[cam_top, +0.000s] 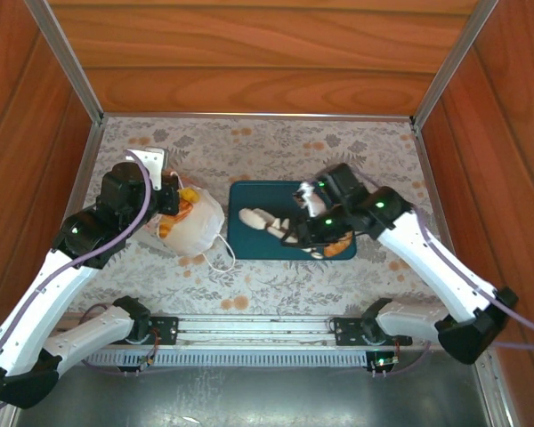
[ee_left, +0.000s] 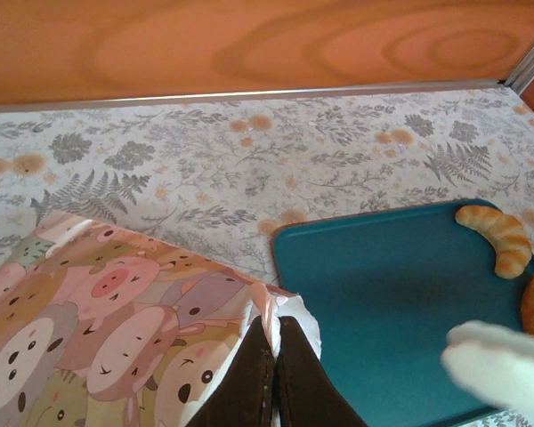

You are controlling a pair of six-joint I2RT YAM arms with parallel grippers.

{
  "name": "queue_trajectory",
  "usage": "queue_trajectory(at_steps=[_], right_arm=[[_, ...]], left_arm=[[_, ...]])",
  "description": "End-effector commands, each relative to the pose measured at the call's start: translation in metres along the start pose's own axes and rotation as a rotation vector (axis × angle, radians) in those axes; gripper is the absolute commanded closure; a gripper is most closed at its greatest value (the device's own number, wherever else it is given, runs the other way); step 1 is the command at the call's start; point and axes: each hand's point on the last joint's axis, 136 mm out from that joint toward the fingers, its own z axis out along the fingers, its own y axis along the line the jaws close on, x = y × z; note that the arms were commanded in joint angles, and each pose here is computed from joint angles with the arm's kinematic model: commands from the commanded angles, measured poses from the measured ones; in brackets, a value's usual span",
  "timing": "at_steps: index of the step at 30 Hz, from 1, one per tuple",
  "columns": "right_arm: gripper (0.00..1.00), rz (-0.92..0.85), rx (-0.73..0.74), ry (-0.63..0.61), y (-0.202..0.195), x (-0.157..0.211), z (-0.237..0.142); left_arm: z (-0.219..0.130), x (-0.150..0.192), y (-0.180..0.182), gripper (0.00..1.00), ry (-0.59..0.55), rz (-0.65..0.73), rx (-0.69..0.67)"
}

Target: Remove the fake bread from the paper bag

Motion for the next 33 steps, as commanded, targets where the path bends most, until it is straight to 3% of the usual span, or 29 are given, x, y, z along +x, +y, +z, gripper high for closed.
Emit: queue_trajectory(at_steps=[1, 6, 12, 15, 23, 33], right_arm=[[0.62, -0.232, 0.053, -0.058, 0.014, -0.02, 0.019], [0.63, -0.478, 0.175, -0.167, 0.016, -0.05, 0.048], [0.63, -0.675, 0.254, -0.073, 0.018, -0.049, 0.087], [0.62, -0.7, 0.342, -0.013, 0.006, -0.049, 0.104], [0.62, -0.668, 0.605, -0.108, -0.025, -0.1, 0.131], [0.59, -0.705, 0.677, -0.145, -0.029, -0.129, 0.158]], left_arm=[[0.001, 0.005, 0.009, 1.0, 0.009, -0.018, -0.04], [0.009, 0.012, 0.008, 1.0, 0.047, -0.031, -0.045], [0.017, 0.008, -0.001, 1.0, 0.069, -0.049, -0.022], [0.019, 0.004, -0.003, 1.0, 0.069, -0.045, -0.018], [0.019, 0.003, -0.005, 1.0, 0.072, -0.037, -0.009], [0.022, 0.007, -0.011, 1.0, 0.095, -0.024, 0.022]])
